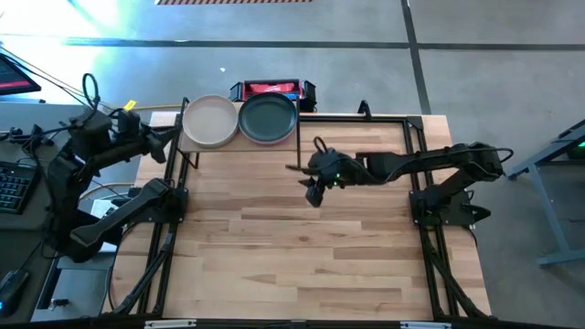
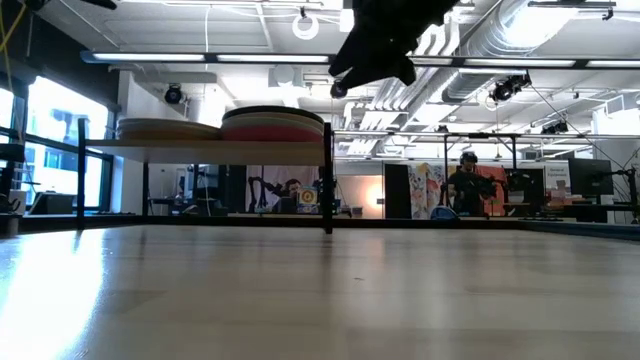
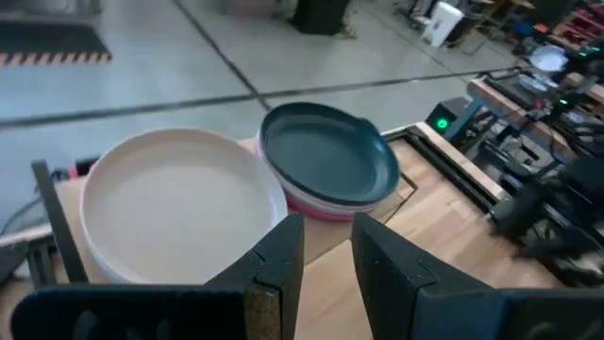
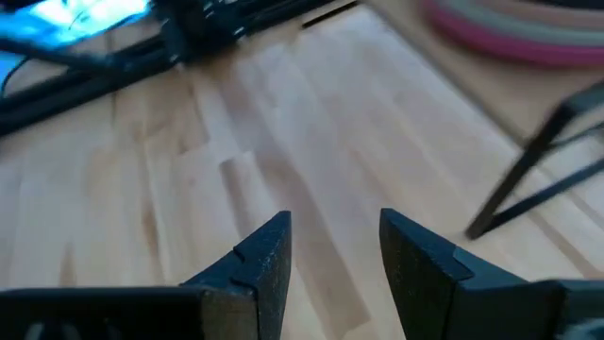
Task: Place and stack plates onto a shelf
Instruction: Return to Home Position
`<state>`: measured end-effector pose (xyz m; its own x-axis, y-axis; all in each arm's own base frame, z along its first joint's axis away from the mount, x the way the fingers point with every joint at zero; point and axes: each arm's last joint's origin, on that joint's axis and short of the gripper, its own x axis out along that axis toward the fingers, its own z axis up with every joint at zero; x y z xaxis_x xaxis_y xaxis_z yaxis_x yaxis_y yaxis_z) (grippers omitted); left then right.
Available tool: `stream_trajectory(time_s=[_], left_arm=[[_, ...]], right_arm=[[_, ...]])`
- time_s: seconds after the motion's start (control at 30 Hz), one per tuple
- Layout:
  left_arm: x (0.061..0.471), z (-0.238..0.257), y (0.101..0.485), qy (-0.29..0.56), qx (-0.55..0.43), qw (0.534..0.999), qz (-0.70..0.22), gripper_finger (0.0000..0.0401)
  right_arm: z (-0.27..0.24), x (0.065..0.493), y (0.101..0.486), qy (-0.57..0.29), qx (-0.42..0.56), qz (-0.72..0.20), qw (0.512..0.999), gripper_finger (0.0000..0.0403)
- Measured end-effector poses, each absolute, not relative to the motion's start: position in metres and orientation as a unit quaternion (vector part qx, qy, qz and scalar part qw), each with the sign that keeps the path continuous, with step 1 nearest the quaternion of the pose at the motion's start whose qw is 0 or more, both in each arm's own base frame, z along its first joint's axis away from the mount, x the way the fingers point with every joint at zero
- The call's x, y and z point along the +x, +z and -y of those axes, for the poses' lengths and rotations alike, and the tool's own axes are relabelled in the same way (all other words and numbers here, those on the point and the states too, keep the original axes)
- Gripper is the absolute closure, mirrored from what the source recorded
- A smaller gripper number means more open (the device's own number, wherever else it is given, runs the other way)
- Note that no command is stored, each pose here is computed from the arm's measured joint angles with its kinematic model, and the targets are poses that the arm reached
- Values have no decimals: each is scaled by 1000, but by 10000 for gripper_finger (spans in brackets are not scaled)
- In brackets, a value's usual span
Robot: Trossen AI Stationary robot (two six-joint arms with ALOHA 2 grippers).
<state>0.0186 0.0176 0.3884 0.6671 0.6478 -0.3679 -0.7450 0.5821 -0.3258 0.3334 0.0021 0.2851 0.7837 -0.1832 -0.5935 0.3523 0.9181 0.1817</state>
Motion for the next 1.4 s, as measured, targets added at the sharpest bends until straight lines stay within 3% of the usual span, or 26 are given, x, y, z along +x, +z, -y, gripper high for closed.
stream_trajectory(time_s=[0.23, 0.5, 0.7, 0.93, 1.23, 1.4], left_arm=[[20, -13, 391, 320, -186, 923, -107, 321], [40, -30, 363, 180, -179, 965, -66, 321], [42, -32, 320, 168, -184, 967, -59, 321], [35, -22, 292, 168, -135, 976, -4, 321], [41, -34, 256, 195, -109, 974, 28, 321], [47, -43, 240, 201, -110, 973, 27, 321]], right_arm=[[28, 334, 288, -204, 207, -262, 920, 261], [56, 334, 295, -252, 157, -218, 930, 261], [62, 328, 268, -331, 165, -188, 910, 261], [57, 324, 241, -250, 200, -139, 937, 261], [52, 314, 217, -254, 194, -154, 935, 261], [41, 309, 206, -301, 153, -153, 929, 261]])
